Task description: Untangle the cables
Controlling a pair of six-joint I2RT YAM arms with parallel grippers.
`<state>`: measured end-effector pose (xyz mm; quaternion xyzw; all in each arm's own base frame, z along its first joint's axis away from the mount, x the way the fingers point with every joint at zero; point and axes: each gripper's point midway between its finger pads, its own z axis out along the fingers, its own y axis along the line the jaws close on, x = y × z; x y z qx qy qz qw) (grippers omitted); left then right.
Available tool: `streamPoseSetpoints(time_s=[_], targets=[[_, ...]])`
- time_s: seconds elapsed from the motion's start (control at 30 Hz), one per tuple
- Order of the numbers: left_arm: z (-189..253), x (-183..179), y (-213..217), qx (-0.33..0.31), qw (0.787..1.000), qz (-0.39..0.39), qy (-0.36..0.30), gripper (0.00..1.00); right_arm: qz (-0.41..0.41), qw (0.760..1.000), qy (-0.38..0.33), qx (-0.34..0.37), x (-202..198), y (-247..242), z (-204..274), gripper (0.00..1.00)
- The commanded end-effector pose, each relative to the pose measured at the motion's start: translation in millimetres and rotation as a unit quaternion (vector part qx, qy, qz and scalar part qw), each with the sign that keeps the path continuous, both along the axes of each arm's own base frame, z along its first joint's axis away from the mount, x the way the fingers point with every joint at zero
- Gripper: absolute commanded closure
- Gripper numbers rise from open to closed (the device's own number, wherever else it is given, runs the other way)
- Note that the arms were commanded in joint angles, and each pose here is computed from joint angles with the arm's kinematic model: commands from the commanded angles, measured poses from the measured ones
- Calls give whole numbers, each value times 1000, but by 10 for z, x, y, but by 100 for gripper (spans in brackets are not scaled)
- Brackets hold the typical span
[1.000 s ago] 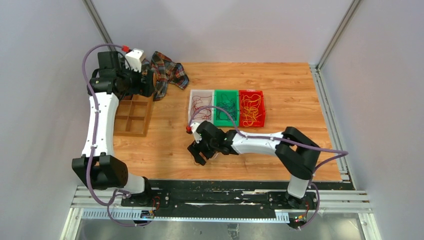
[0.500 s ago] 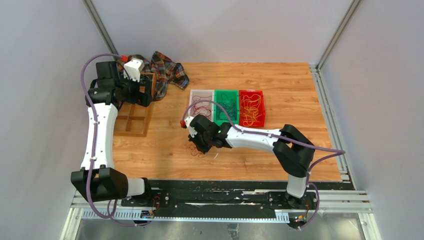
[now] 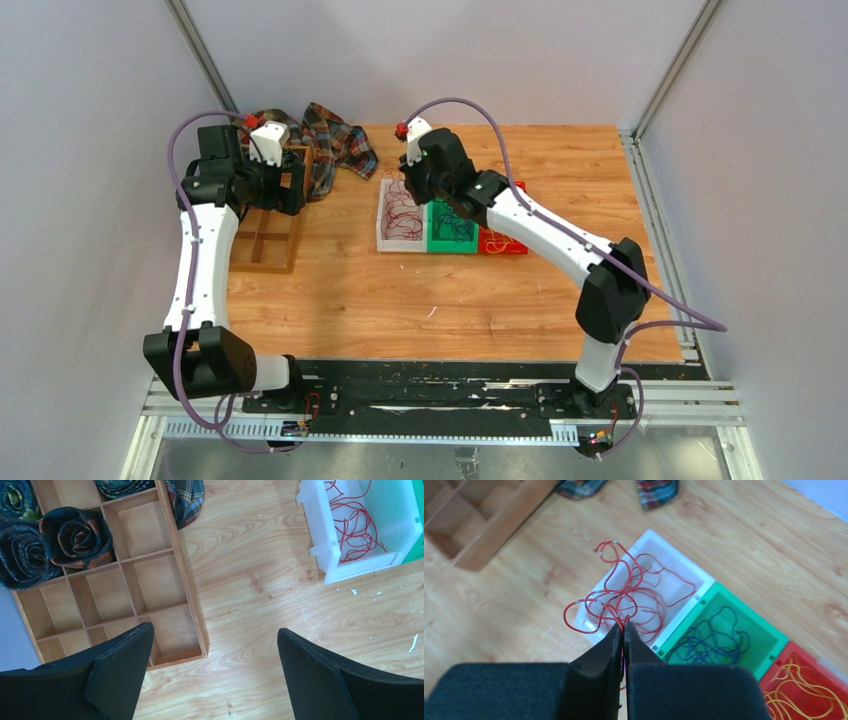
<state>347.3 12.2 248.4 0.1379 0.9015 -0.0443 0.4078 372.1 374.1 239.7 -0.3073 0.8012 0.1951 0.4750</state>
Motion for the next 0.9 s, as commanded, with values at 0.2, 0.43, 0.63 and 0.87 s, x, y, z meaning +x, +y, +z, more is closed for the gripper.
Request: streamPoseSetpoints(time_s=[0.2,0.43,0.63,0.87], targets=[[92,3,49,4,1000,13,-22,2,-74,997,-28,-21,497,-140,-34,25],[9,34,38,-15,999,32,-17,2,-119,992,-51,1,320,-738,394,21],[-189,96,-28,-42,998,35,-37,2,-210,975,-69,9,-51,-1733,311,19],[-697,176,-137,-86,991,38,-98,2,-381,923,-60,4,-339,-2939,77,18]])
